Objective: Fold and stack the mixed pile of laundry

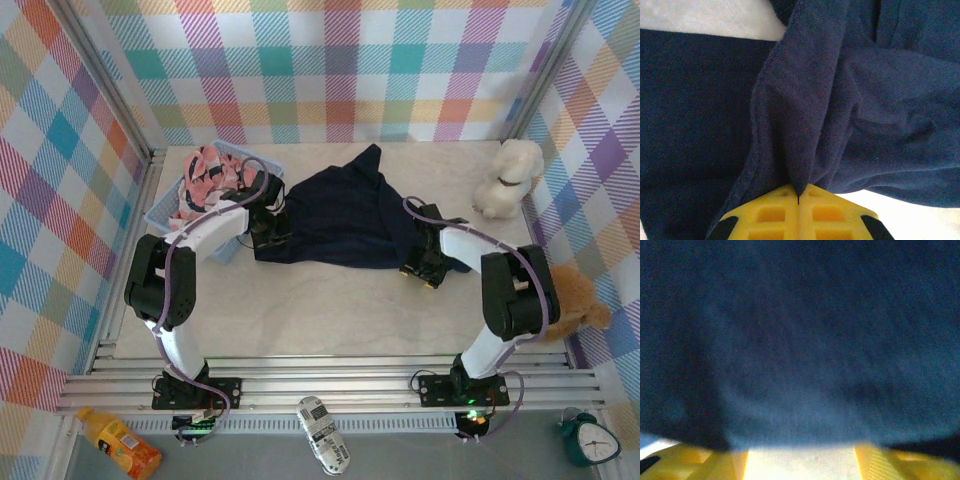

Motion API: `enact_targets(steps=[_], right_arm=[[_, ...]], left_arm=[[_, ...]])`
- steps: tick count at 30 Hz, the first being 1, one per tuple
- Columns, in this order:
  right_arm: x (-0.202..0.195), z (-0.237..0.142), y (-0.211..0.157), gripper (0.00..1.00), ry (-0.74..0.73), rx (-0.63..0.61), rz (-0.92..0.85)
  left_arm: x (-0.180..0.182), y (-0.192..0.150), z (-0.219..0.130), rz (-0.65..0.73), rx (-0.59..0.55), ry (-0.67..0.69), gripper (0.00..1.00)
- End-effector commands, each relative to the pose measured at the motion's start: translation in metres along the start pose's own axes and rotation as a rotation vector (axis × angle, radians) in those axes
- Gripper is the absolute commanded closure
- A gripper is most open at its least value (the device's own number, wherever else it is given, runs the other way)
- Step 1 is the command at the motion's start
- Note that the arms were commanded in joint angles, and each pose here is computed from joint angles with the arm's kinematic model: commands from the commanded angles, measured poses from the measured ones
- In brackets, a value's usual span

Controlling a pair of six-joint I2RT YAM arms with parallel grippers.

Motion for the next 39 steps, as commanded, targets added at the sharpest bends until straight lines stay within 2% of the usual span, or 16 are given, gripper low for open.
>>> enact_targets(steps=[1, 6, 14, 15, 16, 20, 24, 27, 31, 35, 39], right_arm=[[0.003, -0.004, 0.017, 0.47, -0.061, -0.093, -0.036], [0.010, -0.013, 0.032, 0.45, -0.056, -0.163, -0.086], [0.014, 0.002, 0.041, 0.41, -0.073, -0.165, -0.094], [0.015, 0.002, 0.043, 0.45, -0.069, -0.172, -0.100], [0.018, 0.001, 0.046, 0.53, -0.057, -0.188, -0.105], [0.019, -0.015, 0.051, 0.99, -0.060, -0.223, -0.120], [0.005, -0.038, 0.030, 1.00, -0.063, -0.205, -0.125], [-0.007, -0.062, 0.005, 1.00, -0.007, -0.192, -0.106], [-0.020, -0.112, -0.008, 1.00, 0.059, -0.311, -0.085], [-0.013, -0.160, 0.028, 1.00, 0.139, -0.441, -0.075], [-0.003, -0.183, 0.106, 1.00, 0.177, -0.544, -0.041]], left_arm=[[0.003, -0.004, 0.003, -0.014, 0.003, 0.009, 1.00], [0.008, -0.006, 0.006, -0.012, 0.005, 0.036, 1.00], [0.013, -0.010, 0.009, -0.001, 0.026, 0.073, 1.00], [0.014, -0.010, 0.009, 0.002, 0.029, 0.078, 1.00], [0.015, -0.010, 0.009, 0.007, 0.031, 0.084, 1.00], [0.015, -0.008, 0.007, 0.026, 0.030, 0.101, 1.00], [0.014, -0.004, 0.008, 0.031, 0.017, 0.106, 1.00], [0.014, 0.001, 0.011, 0.029, 0.010, 0.114, 1.00], [0.013, 0.006, 0.012, 0.045, 0.010, 0.117, 1.00], [0.015, 0.005, 0.011, 0.086, 0.025, 0.141, 1.00], [0.022, -0.001, 0.003, 0.100, 0.019, 0.167, 1.00]])
Point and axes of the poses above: each hand's point on the last joint's axis, 136 mm out from that joint toward the fingers, its own z axis out along the fingers, its own x axis along the line the jaws close on, y = z × x, the point moved 7 cm from there along -z, back along the fingers, and after that the axes turned 2 degrees about -z, right-handed, at the moved point
